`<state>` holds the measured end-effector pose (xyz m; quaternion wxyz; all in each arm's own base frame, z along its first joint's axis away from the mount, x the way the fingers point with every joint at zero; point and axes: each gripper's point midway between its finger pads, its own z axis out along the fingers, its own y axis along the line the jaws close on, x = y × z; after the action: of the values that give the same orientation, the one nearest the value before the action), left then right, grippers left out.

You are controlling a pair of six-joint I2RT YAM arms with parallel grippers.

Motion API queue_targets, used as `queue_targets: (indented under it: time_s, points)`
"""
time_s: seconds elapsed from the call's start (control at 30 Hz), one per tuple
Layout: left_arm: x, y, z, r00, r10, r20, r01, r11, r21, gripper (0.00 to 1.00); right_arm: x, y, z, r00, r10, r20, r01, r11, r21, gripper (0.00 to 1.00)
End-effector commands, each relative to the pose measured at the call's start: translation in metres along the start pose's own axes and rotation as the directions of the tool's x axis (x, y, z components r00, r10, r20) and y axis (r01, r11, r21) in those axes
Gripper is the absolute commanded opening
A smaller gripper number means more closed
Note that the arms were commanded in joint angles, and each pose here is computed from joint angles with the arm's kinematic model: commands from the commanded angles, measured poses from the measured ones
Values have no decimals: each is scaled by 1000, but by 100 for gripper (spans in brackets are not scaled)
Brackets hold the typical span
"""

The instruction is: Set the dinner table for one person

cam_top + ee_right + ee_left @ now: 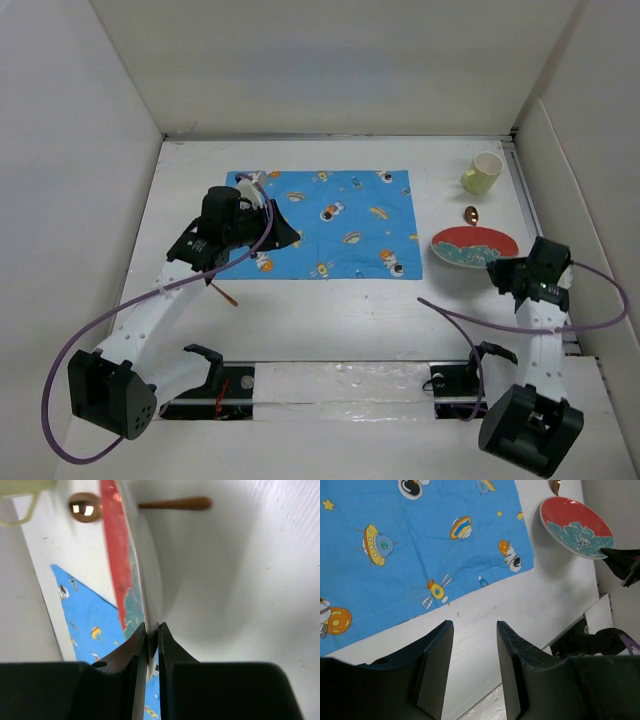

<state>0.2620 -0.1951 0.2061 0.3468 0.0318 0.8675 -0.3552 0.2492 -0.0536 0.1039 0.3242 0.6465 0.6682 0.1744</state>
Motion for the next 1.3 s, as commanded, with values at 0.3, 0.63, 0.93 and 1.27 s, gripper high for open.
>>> queue_targets:
  time_s: [0.3,0.63,0.93,1.27]
  points:
    - [-63,-24,-12,991,-4,135,8,1000,-31,40,15,201,-167,938,-324,125,331,725,-604,0]
    - [-113,-1,-51,951,79,298,10,959,-284,41,191,263,-161,720,-668,-188,206,464,-861,0]
    - [-84,36,-83,948,129,292,13,899,-437,40,303,292,-106,577,-765,-285,162,449,-879,0]
    - [-68,44,-85,947,123,298,21,899,-437,40,354,266,-40,519,-750,-410,175,563,-808,0]
